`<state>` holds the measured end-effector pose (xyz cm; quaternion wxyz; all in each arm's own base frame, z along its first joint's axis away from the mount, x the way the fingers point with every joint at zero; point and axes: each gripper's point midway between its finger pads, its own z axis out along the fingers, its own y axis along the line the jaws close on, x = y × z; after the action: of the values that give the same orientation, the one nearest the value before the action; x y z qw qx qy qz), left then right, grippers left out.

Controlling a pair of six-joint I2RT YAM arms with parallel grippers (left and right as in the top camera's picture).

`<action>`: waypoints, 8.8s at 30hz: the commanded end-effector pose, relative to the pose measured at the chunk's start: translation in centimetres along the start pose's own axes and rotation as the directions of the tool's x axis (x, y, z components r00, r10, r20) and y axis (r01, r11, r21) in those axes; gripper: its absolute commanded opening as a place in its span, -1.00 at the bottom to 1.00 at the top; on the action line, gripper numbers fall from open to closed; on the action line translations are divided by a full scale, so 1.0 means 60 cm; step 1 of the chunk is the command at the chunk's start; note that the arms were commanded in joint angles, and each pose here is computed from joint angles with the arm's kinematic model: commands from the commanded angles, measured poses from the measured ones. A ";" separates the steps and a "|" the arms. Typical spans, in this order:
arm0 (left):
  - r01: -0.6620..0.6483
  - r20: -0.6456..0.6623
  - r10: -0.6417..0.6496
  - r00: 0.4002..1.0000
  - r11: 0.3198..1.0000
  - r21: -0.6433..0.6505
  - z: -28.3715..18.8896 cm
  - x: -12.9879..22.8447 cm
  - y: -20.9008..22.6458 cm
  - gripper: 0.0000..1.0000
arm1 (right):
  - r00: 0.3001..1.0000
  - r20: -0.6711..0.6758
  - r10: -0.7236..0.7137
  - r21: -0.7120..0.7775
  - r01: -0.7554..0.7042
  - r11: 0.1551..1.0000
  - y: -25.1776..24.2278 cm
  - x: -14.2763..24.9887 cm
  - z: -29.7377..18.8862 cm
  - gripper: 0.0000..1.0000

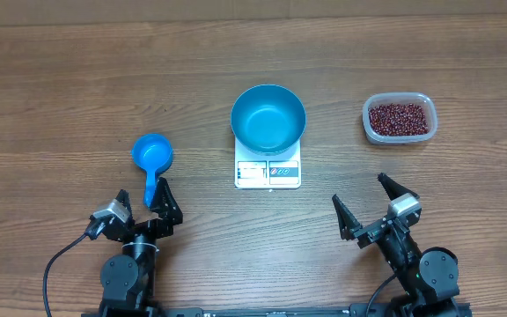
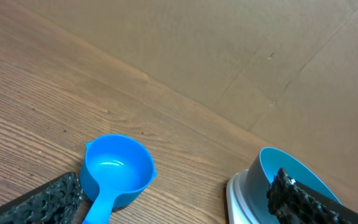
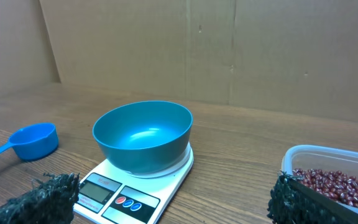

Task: Scoop item into bowl and weigh 150g on scale
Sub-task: 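Move the left gripper over the blue scoop's handle, then lower the left gripper and close it on the scoop handle, then lift the scoop with the left gripper toward the bowl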

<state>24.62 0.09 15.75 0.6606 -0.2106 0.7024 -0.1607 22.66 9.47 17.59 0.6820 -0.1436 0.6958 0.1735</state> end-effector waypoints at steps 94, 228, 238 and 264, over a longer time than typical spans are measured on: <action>-0.518 -0.909 0.082 0.408 0.841 -0.156 0.223 0.153 0.044 0.49 | 1.000 0.004 0.003 0.000 -0.003 1.000 0.001 0.003 0.000 1.00; -0.265 -0.804 -0.068 0.591 0.925 -0.273 0.238 0.042 -0.046 -0.62 | 1.000 0.004 0.003 0.000 -0.003 1.000 0.001 0.003 0.000 1.00; -0.065 -0.829 -0.114 0.547 0.982 -0.178 0.236 -0.007 -0.120 -0.77 | 1.000 0.004 0.003 0.000 -0.003 1.000 0.001 0.003 0.000 1.00; 0.623 -0.899 -0.370 0.234 0.767 -0.153 0.192 -0.073 -0.362 -0.63 | 0.899 -0.158 0.408 0.131 -0.390 0.911 0.002 -0.244 -0.029 1.00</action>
<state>39.18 -13.50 27.12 0.1516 -0.2113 0.8292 -0.4948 20.69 8.11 29.71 0.5839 0.0278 0.7627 0.2767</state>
